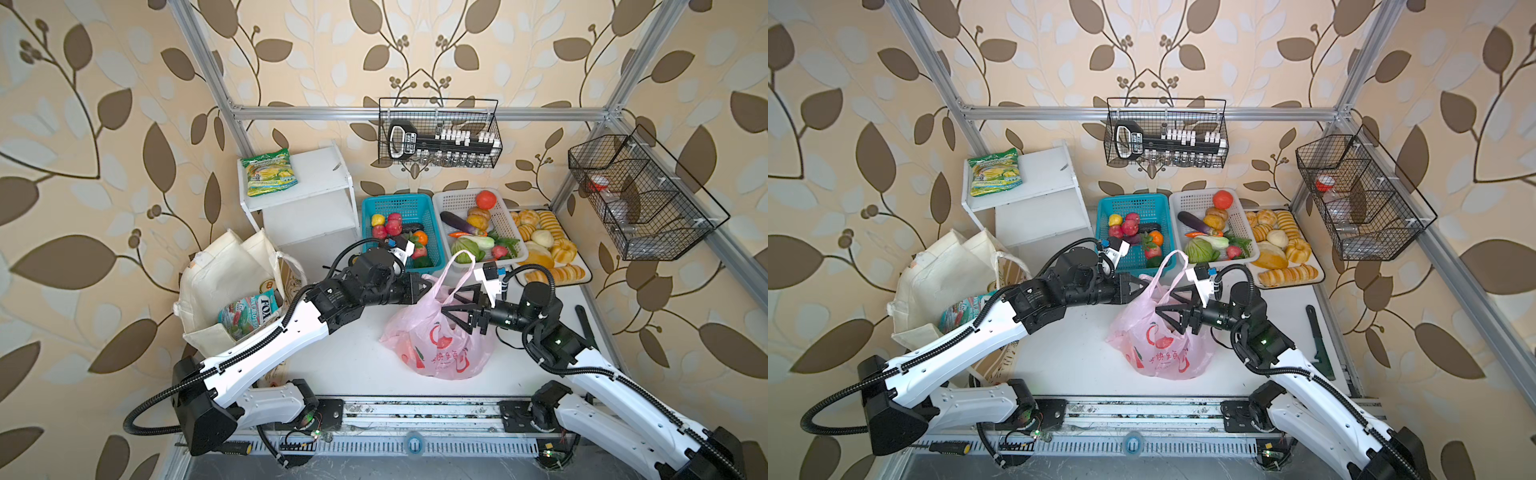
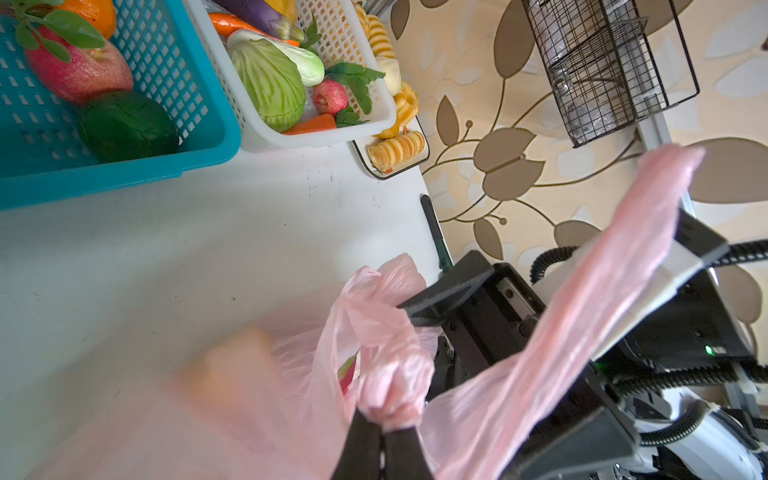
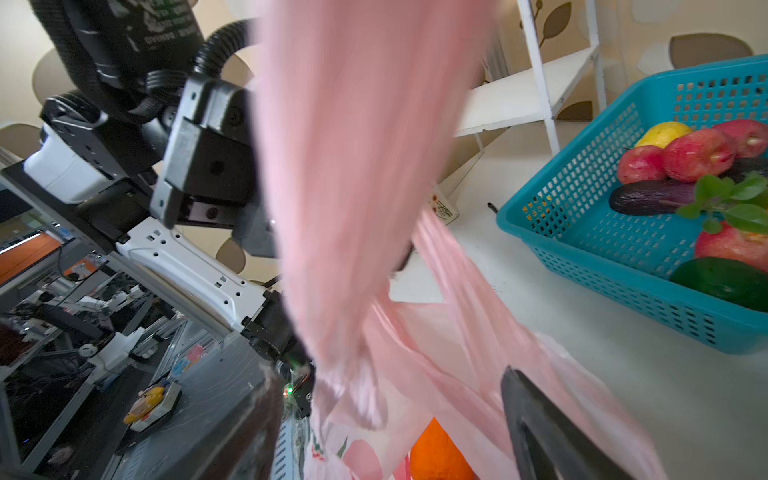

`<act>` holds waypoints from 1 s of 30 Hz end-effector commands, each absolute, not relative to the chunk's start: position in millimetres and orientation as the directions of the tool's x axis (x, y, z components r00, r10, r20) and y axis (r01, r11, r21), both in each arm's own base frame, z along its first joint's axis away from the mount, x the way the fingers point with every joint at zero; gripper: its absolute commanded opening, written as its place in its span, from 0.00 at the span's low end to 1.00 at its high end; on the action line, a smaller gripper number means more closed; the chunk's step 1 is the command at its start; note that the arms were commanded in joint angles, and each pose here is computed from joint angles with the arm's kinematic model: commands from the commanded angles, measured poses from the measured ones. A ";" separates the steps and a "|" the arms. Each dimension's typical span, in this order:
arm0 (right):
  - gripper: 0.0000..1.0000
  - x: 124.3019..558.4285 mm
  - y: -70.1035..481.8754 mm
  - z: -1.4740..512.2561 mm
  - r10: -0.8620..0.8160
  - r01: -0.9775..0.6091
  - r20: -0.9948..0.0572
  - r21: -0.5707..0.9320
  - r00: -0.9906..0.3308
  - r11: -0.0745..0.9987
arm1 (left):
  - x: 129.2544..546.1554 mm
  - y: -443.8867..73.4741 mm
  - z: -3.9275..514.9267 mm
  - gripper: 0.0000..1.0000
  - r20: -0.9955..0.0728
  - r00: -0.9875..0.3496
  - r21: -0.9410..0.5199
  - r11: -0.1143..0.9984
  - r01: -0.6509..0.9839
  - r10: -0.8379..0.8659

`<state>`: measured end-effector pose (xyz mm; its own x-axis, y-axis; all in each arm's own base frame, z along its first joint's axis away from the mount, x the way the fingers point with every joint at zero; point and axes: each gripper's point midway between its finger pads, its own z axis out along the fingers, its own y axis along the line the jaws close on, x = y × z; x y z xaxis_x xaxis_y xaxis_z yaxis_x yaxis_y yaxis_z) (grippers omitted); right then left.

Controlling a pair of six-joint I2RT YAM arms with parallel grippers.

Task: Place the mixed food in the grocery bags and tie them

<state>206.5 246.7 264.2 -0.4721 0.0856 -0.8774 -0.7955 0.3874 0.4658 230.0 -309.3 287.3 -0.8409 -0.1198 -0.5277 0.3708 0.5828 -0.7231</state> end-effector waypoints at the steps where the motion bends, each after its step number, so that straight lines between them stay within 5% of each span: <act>1: 0.85 216.6 252.7 290.1 0.135 -0.798 -0.903 0.424 -0.407 0.429 | 238.6 -315.8 303.7 0.00 -0.544 -0.822 -0.740 0.558 0.376 -0.168; 7: 0.86 236.9 251.6 291.3 0.223 -0.726 -0.879 0.474 -0.421 0.499 | 244.6 -330.6 304.1 0.00 -0.539 -0.826 -0.754 0.533 0.384 -0.166; 14: 0.76 243.1 246.5 286.0 0.254 -0.690 -0.866 0.497 -0.430 0.527 | 244.1 -343.9 307.8 0.00 -0.536 -0.831 -0.768 0.496 0.406 -0.149; 24: 0.26 257.5 227.0 254.1 0.248 -0.568 -0.852 0.498 -0.461 0.655 | 241.7 -336.9 315.9 0.00 -0.570 -0.808 -0.746 0.505 0.433 -0.150; 30: 0.38 249.3 228.8 252.0 0.171 -0.645 -0.873 0.457 -0.456 0.612 | 235.5 -335.7 329.7 0.00 -0.606 -0.786 -0.728 0.485 0.484 -0.125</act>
<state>255.0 229.3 259.6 -0.4564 0.2243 -0.8610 -0.6117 0.6237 0.4867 243.3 -334.0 280.2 -0.8431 -0.1164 -0.5250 0.3809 0.5598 -0.7359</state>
